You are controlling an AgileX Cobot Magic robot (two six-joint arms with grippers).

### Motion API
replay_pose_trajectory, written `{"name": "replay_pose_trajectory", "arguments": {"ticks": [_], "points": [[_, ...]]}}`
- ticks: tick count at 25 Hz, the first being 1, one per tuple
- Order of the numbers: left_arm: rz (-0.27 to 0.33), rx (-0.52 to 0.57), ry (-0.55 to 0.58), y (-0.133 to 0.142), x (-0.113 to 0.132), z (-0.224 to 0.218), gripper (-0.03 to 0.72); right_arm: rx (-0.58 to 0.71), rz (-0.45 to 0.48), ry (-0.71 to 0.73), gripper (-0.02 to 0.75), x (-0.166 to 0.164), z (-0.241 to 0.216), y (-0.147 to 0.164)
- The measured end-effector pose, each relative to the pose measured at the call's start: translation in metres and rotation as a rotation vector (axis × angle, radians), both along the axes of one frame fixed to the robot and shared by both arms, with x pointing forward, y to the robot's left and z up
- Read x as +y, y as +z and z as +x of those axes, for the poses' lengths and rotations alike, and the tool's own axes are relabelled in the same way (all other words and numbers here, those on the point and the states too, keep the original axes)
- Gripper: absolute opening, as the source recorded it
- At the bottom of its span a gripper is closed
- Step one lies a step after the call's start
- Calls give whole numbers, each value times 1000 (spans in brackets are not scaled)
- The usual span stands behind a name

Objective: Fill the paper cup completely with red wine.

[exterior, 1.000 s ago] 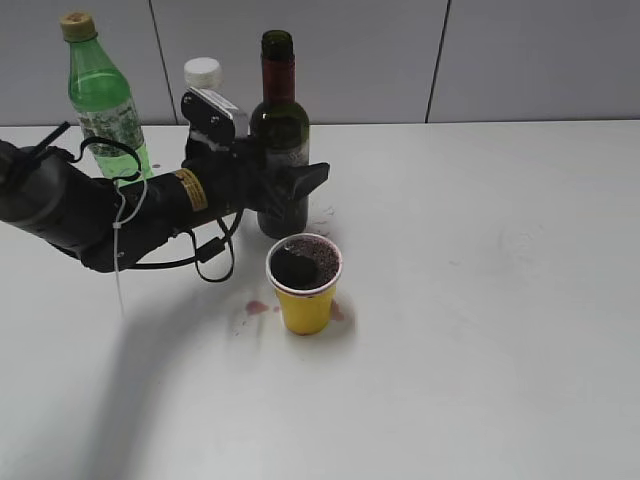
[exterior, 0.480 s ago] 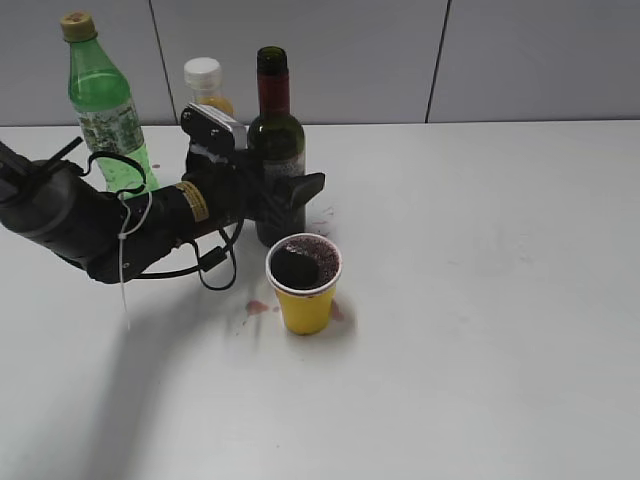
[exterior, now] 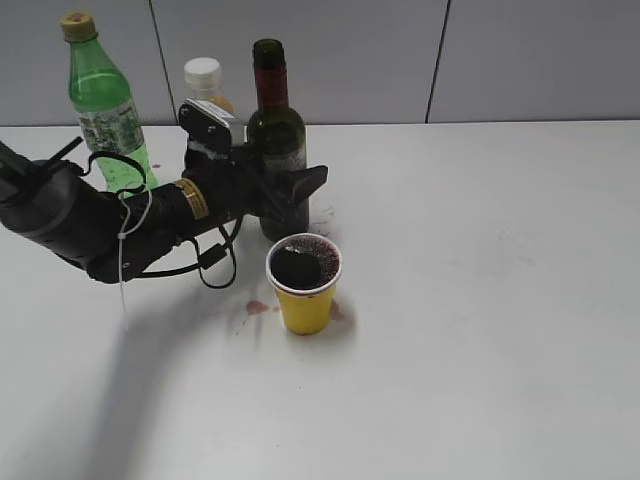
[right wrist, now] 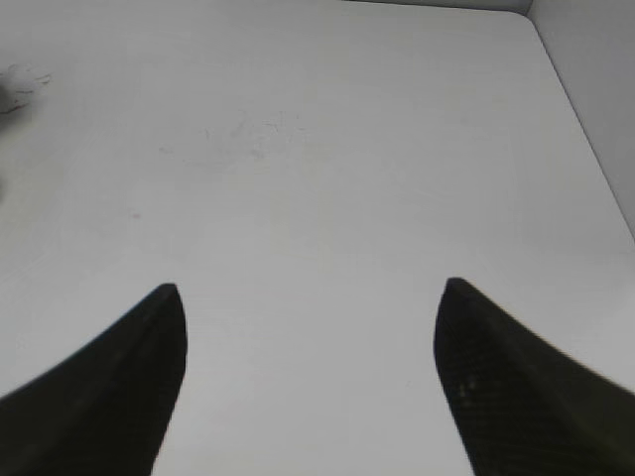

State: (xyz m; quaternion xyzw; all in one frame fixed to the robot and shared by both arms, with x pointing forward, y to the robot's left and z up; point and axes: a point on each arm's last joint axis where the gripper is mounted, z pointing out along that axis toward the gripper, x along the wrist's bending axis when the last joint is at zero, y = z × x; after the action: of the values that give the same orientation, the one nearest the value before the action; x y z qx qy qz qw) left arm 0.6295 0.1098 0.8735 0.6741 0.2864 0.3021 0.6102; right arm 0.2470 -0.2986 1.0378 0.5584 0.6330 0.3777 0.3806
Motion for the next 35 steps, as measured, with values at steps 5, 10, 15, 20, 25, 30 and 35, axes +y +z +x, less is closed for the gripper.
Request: {"name": "replay_pose_trajectory", "arguments": {"ticks": [5, 10, 15, 20, 25, 30, 35], "points": [[-32, -47, -1, 14, -1, 2, 567, 0, 0, 0, 589, 0, 0, 0], [-38, -58, 0, 18, -1, 2, 570, 0, -1, 0, 589, 0, 0, 0], [-44, -78, 0, 29, -1, 2, 570, 0, 0, 0, 589, 0, 0, 0], [-61, -142, 3, 65, 0, 1, 570, 0, 0, 0, 589, 0, 0, 0], [-88, -221, 8, 107, 3, -5, 570, 0, 0, 0, 589, 0, 0, 0], [-98, -295, 13, 152, 8, -15, 570, 0, 0, 0, 589, 0, 0, 0], [-75, -339, 25, 192, 15, -29, 570, 0, -1, 0, 589, 0, 0, 0]]}}
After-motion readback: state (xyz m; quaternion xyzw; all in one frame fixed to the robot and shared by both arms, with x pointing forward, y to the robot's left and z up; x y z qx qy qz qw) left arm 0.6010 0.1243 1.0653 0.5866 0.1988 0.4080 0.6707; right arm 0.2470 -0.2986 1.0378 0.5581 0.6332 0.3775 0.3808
